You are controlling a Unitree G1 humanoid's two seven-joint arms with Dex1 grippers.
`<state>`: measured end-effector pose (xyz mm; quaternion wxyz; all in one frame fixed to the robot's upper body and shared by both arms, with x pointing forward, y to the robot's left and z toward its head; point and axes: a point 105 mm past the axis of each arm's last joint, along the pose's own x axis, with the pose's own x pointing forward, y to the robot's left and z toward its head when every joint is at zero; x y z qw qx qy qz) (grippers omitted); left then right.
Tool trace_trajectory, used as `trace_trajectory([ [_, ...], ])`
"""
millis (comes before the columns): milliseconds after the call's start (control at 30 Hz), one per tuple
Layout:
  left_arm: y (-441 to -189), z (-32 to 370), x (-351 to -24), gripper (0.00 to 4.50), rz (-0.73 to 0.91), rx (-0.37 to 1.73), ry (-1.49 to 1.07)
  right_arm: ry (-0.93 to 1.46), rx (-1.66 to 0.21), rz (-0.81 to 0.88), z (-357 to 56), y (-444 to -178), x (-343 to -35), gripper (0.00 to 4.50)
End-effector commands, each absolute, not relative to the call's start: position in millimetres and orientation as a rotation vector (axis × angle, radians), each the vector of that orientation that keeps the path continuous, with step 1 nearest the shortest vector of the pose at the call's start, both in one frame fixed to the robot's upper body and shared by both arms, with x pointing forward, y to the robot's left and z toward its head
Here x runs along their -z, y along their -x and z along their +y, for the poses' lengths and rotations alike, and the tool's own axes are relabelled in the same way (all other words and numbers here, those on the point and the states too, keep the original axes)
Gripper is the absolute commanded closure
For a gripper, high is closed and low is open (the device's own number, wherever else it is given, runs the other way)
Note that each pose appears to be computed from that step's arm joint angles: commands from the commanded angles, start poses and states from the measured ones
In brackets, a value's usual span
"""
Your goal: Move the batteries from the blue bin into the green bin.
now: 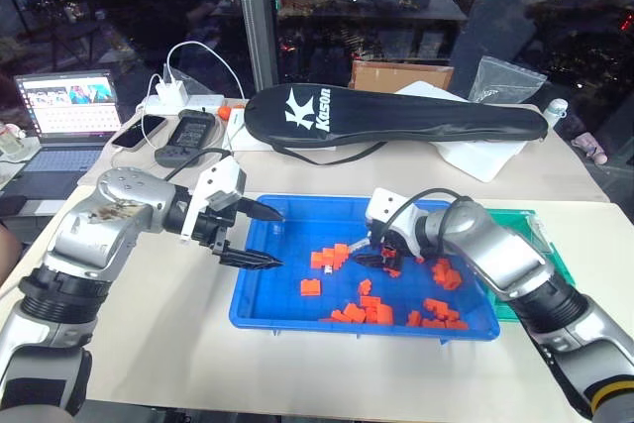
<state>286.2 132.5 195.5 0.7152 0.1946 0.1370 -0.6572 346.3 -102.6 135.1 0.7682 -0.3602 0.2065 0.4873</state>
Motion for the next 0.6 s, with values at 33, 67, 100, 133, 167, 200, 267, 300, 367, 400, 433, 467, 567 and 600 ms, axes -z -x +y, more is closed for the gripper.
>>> trace_trajectory([
  [33,-283.1,131.8,-203.9,0.00,0.258,1.445,-0.447,0.866,-1.090,0.417,-110.5,-365.1,-155.6,0.19],
  [67,-282.5,132.0,-203.7,0.00,0.257,1.443,-0.447,0.873,-1.106,0.416,-109.7,-367.2,-156.8,0.19],
  [100,-281.9,132.6,-203.4,0.00,0.258,1.439,-0.446,0.882,-1.126,0.418,-108.2,-368.7,-156.7,0.19],
  [133,-281.2,133.3,-203.0,0.00,0.259,1.434,-0.445,0.886,-1.147,0.419,-106.3,-369.7,-156.3,0.19],
  [167,-280.4,134.0,-202.5,0.00,0.260,1.428,-0.444,0.894,-1.172,0.426,-104.3,-370.3,-154.7,0.19],
  [200,-279.8,134.7,-202.2,0.00,0.261,1.421,-0.443,0.905,-1.195,0.433,-102.9,-370.9,-152.8,0.19],
  [267,-278.8,135.0,-202.4,0.00,0.260,1.412,-0.440,0.920,-1.234,0.448,-100.3,-371.7,-147.8,0.19],
  [300,-278.4,134.9,-202.6,0.00,0.259,1.409,-0.439,0.924,-1.250,0.455,-99.4,-371.7,-145.4,0.19],
  [367,-277.7,135.3,-202.9,0.00,0.258,1.402,-0.435,0.931,-1.282,0.471,-97.0,-371.3,-139.6,0.19],
  [400,-277.3,135.8,-202.8,0.00,0.258,1.397,-0.434,0.941,-1.301,0.480,-95.7,-370.8,-136.3,0.19],
  [433,-276.8,136.4,-202.7,0.00,0.259,1.393,-0.433,0.942,-1.317,0.485,-94.0,-370.3,-133.8,0.19],
  [467,-276.2,136.9,-202.6,0.00,0.260,1.389,-0.431,0.935,-1.331,0.488,-91.8,-369.9,-131.9,0.19],
  [567,-274.5,137.9,-201.5,0.00,0.264,1.382,-0.428,0.941,-1.336,0.508,-88.5,-372.7,-123.0,0.19],
  [600,-274.3,137.9,-201.3,0.00,0.264,1.380,-0.426,0.937,-1.331,0.516,-87.8,-374.1,-120.2,0.19],
])
